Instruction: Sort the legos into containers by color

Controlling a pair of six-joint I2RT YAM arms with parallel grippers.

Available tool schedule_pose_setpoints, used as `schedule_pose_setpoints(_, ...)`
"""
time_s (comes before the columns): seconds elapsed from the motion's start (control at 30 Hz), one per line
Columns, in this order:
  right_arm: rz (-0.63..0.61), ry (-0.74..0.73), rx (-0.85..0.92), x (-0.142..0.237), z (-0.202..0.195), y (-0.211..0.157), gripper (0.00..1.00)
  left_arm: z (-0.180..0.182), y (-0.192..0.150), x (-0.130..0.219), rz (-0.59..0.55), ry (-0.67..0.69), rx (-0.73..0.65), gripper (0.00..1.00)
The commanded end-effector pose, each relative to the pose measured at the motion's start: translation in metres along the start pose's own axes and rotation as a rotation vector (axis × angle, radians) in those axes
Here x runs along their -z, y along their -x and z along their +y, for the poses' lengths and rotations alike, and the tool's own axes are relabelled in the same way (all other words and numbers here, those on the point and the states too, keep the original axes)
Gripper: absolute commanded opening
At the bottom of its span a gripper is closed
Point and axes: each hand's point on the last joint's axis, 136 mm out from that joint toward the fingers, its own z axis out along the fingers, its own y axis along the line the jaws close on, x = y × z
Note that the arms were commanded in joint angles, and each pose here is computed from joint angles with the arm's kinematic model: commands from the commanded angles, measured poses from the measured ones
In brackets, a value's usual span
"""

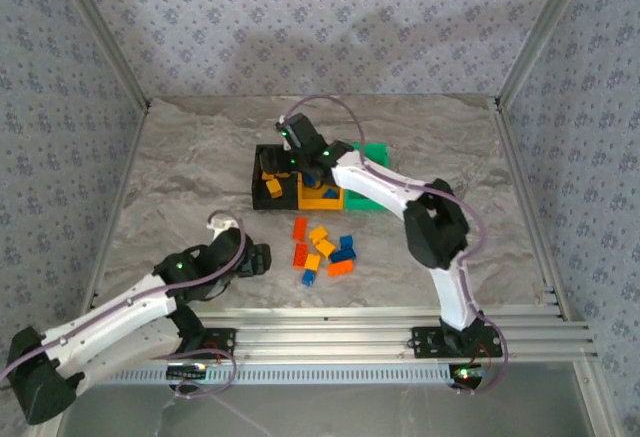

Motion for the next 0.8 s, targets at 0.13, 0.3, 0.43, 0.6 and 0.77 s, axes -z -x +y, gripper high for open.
schedule_pose_setpoints(0.13, -0.151, 0.007, -0.083, 0.091, -0.023, -0.005, 0.7, -0.08, 0.039, -0.023, 0.007, -0.154, -0.108, 0.98)
schedule_pose_setpoints(0.3, -0.146, -0.073, -0.121, 0.126, -0.061, -0.049, 0.7, -0.103, 0.047, -0.057, 0.052, -0.109, -0.201, 0.84)
schedule_pose_setpoints(0.43, -0.181, -0.099, -0.164, 0.156, -0.084, -0.067, 0.71, -0.096, 0.041, -0.084, 0.109, -0.052, -0.206, 0.73)
schedule_pose_setpoints(0.6, -0.23, -0.134, -0.191, 0.186, -0.102, -0.076, 0.72, -0.093, 0.035, -0.105, 0.143, -0.044, -0.197, 0.68)
schedule_pose_setpoints(0.77, -0.262, -0.149, -0.221, 0.206, -0.114, -0.08, 0.72, -0.079, 0.024, -0.125, 0.193, 0.024, -0.194, 0.61)
